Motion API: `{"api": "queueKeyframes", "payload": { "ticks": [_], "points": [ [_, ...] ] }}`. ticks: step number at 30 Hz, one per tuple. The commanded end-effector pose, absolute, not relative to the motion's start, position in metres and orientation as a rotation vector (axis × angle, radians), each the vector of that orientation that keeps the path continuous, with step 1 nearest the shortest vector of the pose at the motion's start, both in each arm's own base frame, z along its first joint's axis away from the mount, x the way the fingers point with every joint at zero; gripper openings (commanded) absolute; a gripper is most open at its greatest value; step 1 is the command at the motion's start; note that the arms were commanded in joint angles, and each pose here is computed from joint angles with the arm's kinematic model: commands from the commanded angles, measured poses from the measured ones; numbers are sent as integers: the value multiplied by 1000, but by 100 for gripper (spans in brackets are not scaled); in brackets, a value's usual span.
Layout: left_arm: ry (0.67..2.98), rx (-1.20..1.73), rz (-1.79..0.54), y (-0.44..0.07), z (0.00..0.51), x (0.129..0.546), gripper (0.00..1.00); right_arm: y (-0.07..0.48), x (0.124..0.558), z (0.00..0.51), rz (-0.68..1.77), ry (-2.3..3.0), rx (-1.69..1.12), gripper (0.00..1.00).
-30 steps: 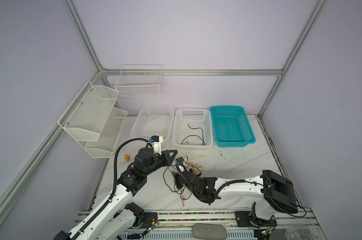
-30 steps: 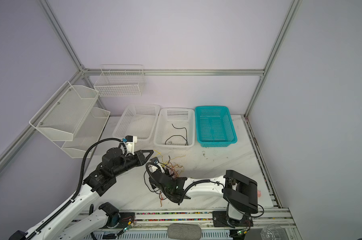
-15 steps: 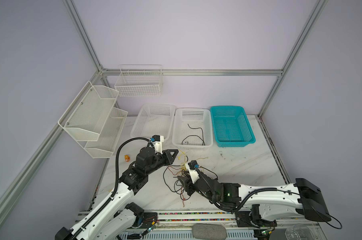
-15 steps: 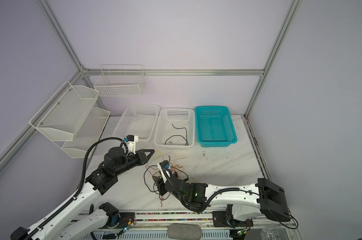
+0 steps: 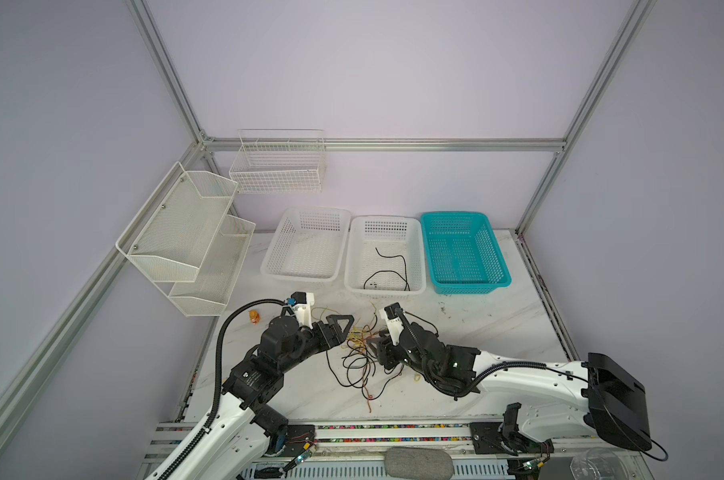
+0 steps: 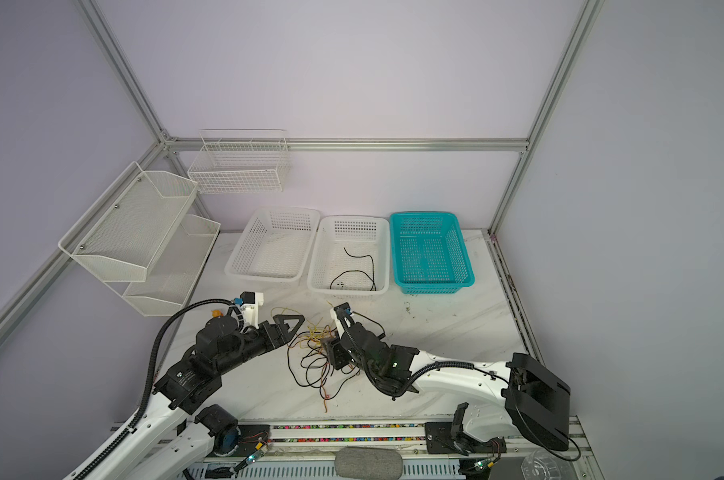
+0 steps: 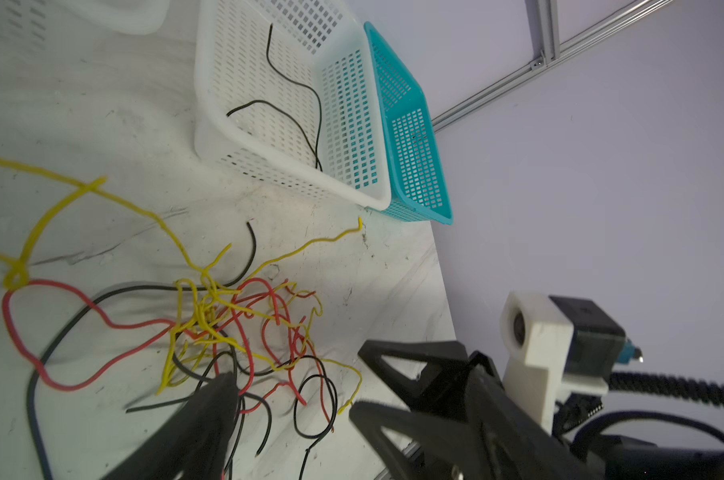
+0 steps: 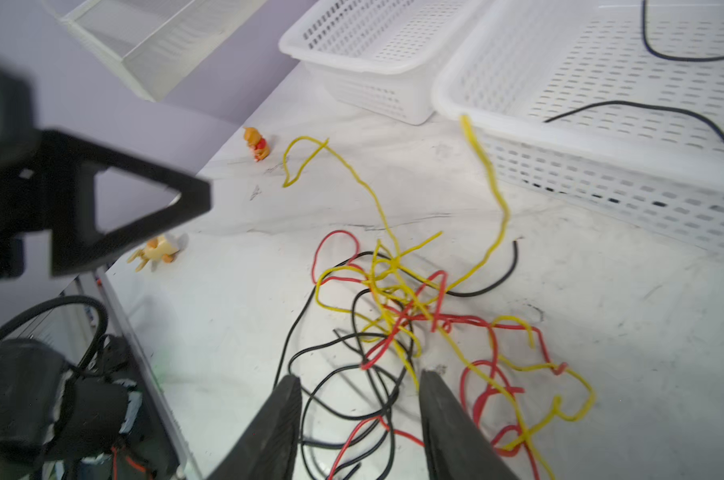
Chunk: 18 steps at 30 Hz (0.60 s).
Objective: Untangle the cables
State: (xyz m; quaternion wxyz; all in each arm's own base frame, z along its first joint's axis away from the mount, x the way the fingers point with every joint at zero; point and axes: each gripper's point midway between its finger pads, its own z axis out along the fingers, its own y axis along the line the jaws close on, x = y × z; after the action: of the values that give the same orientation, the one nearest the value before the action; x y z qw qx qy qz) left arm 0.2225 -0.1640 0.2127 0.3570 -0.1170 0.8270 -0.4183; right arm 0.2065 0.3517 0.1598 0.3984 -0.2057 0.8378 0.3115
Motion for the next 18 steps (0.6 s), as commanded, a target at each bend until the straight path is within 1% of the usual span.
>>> {"api": "queueKeyframes", "payload": {
  "ticks": [1, 3, 7, 8, 14, 18],
  "points": [
    [2211, -414, -1086, -160, 174, 215, 87, 350, 196, 116, 741, 2269, -621, 49],
    [2240, -411, -1094, -164, 166, 215, 87, 346, 203, 107, 697, 2291, -619, 47],
    [2333, -372, -1048, -172, 147, 218, 85, 352, 206, 109, 744, 2269, -674, 43],
    [2354, -366, -1034, -173, 143, 218, 85, 359, 201, 110, 788, 2259, -716, 43],
    [2412, -359, -935, -167, 120, 220, 83, 367, 199, 90, 791, 2285, -770, 44],
    [2450, -351, -871, -164, 106, 222, 80, 377, 187, 94, 908, 2247, -819, 46]
  ]
}}
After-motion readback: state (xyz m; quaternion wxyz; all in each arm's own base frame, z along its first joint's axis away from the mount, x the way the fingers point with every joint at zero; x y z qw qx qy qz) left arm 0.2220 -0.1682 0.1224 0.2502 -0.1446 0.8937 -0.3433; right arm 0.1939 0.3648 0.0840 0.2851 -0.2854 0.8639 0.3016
